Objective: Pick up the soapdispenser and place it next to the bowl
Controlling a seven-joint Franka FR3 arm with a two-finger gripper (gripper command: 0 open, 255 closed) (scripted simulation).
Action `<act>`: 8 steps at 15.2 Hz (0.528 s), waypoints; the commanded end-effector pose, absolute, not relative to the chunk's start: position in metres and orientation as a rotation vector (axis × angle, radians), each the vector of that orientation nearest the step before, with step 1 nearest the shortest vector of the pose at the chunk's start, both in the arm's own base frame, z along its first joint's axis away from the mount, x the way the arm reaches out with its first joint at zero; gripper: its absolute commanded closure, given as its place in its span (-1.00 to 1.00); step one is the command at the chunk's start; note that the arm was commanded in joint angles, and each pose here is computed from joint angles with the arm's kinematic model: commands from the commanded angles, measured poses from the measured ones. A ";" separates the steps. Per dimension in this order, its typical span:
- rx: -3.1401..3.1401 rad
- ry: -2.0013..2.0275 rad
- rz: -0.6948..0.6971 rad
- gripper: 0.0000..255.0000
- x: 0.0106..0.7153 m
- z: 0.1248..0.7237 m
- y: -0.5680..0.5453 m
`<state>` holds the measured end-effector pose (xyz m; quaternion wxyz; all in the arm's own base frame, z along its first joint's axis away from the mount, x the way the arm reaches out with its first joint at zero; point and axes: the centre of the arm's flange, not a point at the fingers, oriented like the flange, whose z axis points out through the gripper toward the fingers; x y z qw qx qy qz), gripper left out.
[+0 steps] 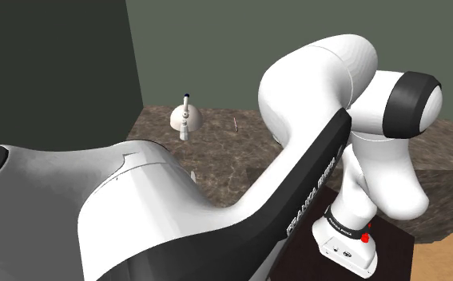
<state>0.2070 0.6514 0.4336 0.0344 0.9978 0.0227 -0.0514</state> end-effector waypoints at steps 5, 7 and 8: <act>3.068 0.070 -0.158 -1.00 0.212 0.483 0.655; 3.068 0.070 -0.158 -1.00 0.212 0.483 0.655; 3.068 0.070 -0.158 -1.00 0.212 0.483 0.655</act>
